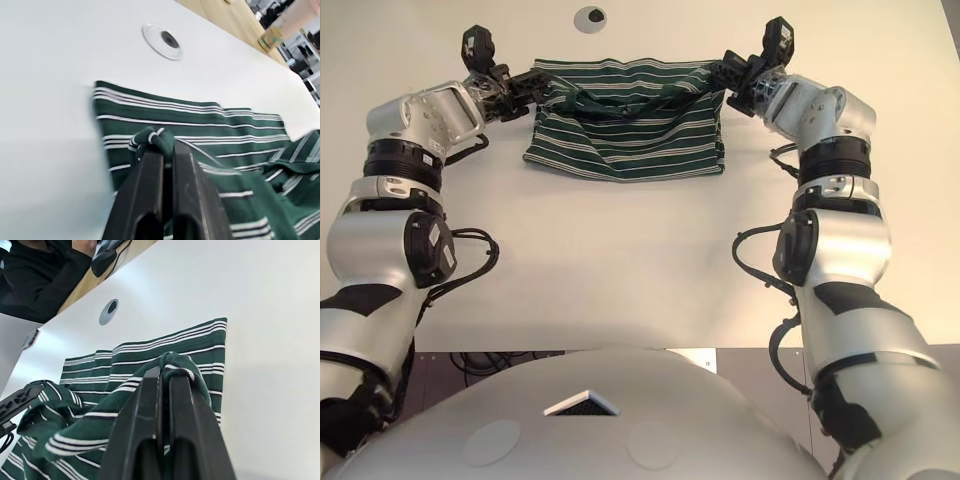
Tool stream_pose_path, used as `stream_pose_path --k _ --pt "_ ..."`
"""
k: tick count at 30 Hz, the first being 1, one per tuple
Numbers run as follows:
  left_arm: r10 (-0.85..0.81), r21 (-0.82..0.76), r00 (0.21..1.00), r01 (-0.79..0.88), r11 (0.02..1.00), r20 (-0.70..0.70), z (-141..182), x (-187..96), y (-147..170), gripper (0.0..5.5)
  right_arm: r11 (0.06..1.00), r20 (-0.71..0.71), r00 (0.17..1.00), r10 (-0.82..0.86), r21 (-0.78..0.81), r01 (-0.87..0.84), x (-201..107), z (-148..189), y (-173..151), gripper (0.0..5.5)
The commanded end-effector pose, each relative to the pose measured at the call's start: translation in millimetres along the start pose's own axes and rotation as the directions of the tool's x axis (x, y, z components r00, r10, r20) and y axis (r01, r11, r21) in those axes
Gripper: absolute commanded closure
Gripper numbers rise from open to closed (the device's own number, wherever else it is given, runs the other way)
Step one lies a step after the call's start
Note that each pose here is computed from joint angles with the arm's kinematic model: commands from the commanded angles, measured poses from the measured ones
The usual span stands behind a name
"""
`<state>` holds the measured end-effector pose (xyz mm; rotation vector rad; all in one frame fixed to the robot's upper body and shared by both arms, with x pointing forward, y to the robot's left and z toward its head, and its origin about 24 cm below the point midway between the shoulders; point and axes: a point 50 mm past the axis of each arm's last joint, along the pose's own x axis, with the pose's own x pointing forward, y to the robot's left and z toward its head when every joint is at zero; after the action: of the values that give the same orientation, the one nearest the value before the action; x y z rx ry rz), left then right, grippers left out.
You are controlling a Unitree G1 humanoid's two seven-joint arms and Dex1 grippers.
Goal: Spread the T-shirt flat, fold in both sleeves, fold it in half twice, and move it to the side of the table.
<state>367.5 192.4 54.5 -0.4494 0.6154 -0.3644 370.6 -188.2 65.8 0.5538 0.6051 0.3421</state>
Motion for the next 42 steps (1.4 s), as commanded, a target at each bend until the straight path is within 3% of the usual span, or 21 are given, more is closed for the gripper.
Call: stream_pose_path --k 1,3,4,11,13,16,18,22,27,33,37,42 --pt "0.022 -0.005 0.999 -0.022 1.000 0.036 6.6 7.1 -6.6 5.49 0.999 -0.006 1.000 -0.019 -0.027 0.019 9.3 0.6 8.5 5.50" --pt "0.038 -0.007 0.998 -0.038 0.999 0.042 5.9 8.7 -6.4 5.49 0.999 -0.004 0.999 -0.038 -0.032 0.038 12.0 -0.3 9.0 5.50" --pt "0.047 -0.009 0.998 -0.047 0.999 0.045 5.4 9.1 -5.8 5.18 0.999 -0.002 0.999 -0.041 -0.034 0.040 13.8 -0.6 10.5 5.50" --pt "0.106 -0.082 0.992 -0.100 0.992 0.067 10.3 7.8 -2.6 4.29 1.000 0.048 0.999 -0.023 -0.007 0.023 18.8 10.9 22.8 4.38" --pt "0.143 -0.142 0.981 -0.124 0.982 0.129 22.6 5.3 -2.3 4.23 0.999 0.121 0.992 -0.034 0.017 0.032 17.9 22.9 25.9 4.32" --pt "0.328 -0.307 0.900 -0.237 0.922 0.288 53.2 -8.7 9.4 4.23 0.991 0.304 0.945 -0.124 0.087 0.101 10.2 52.8 26.4 4.32" --pt "0.365 -0.307 0.873 -0.268 0.913 0.323 61.9 -12.6 10.4 4.23 0.988 0.356 0.923 -0.146 0.094 0.120 6.3 62.6 26.3 4.32" --pt "0.318 -0.112 0.886 -0.298 0.948 0.337 64.0 -13.9 9.8 4.23 0.986 0.326 0.945 -0.035 -0.141 0.085 7.2 59.7 30.7 4.32" --pt "0.040 0.300 0.978 -0.101 0.949 0.204 50.2 -15.7 -0.8 4.23 0.851 0.049 0.966 0.253 -0.485 -0.199 5.7 29.0 37.5 4.32" --pt "-0.024 0.602 0.999 -0.003 0.798 0.036 9.6 -45.2 -22.4 4.23 0.756 -0.040 0.942 0.334 -0.586 -0.292 4.7 6.6 51.5 4.32" --pt "-0.036 0.652 0.998 -0.011 0.758 0.059 -6.6 -66.6 -43.9 4.23 0.750 -0.062 0.943 0.328 -0.590 -0.299 4.6 -8.1 50.9 4.32" --pt "0.008 0.672 0.999 0.025 0.740 -0.046 -44.0 -62.7 -44.8 4.23 0.764 -0.057 0.948 0.313 -0.577 -0.287 4.2 -16.6 50.6 4.32"
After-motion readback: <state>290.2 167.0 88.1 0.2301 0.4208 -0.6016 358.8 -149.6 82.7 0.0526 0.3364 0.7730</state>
